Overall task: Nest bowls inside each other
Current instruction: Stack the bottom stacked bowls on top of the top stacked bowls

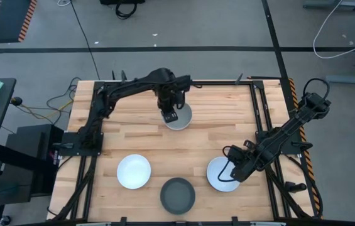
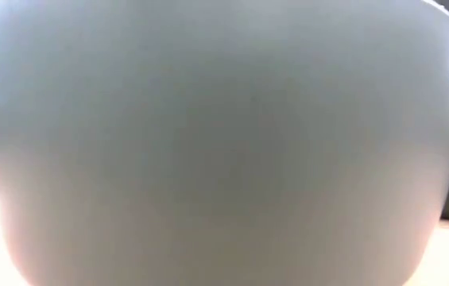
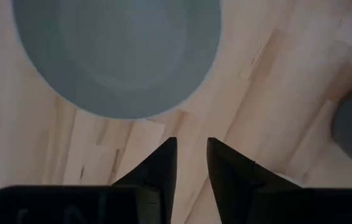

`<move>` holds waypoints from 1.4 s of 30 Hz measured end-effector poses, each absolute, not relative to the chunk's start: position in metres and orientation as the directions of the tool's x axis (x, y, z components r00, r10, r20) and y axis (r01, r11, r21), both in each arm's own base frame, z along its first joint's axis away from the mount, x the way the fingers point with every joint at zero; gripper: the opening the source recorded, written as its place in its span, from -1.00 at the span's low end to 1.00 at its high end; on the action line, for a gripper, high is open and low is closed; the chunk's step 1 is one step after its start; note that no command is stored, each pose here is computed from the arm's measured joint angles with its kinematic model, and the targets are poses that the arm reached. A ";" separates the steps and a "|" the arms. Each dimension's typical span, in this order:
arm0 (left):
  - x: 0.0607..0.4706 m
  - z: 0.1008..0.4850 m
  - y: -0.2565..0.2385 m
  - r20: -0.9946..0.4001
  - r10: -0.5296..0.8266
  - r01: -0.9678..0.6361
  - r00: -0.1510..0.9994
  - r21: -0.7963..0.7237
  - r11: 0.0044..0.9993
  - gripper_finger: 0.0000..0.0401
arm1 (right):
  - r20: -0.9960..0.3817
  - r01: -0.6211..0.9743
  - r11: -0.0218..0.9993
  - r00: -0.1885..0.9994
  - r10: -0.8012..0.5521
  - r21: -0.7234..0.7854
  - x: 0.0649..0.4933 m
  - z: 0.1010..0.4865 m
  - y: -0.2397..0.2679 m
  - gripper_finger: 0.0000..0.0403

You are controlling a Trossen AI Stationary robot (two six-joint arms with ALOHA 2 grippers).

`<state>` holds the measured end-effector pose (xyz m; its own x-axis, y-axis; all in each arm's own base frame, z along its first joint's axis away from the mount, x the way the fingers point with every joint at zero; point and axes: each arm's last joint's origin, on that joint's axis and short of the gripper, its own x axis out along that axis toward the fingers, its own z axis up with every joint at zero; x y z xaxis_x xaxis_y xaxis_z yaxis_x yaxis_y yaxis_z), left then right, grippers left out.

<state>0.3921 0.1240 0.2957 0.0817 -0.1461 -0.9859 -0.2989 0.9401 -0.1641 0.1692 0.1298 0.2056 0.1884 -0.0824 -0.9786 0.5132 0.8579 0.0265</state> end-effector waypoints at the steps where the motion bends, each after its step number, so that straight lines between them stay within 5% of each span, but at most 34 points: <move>1: 0.392 0.299 0.121 -0.988 -0.129 -0.294 0.083 -0.148 0.944 -0.54 | -0.980 0.513 0.858 0.184 -0.078 0.028 0.169 0.206 0.130 -0.89; 16: 0.379 0.334 0.092 -0.989 -0.030 -0.269 0.144 -0.068 0.961 -0.57 | -0.981 0.537 0.843 0.180 -0.077 0.033 0.169 0.206 0.129 -0.42; 42: 0.380 0.334 0.088 -0.990 -0.006 -0.264 0.138 -0.043 0.964 -0.61 | -0.973 0.550 0.824 0.229 0.010 0.138 0.163 0.159 0.125 -0.41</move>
<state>0.3797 0.0883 0.3338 0.1381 -0.0060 -0.9904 -0.2639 0.9636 -0.0427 0.1626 0.1254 0.1591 0.2294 0.0098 -0.9733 0.5495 0.8240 0.1378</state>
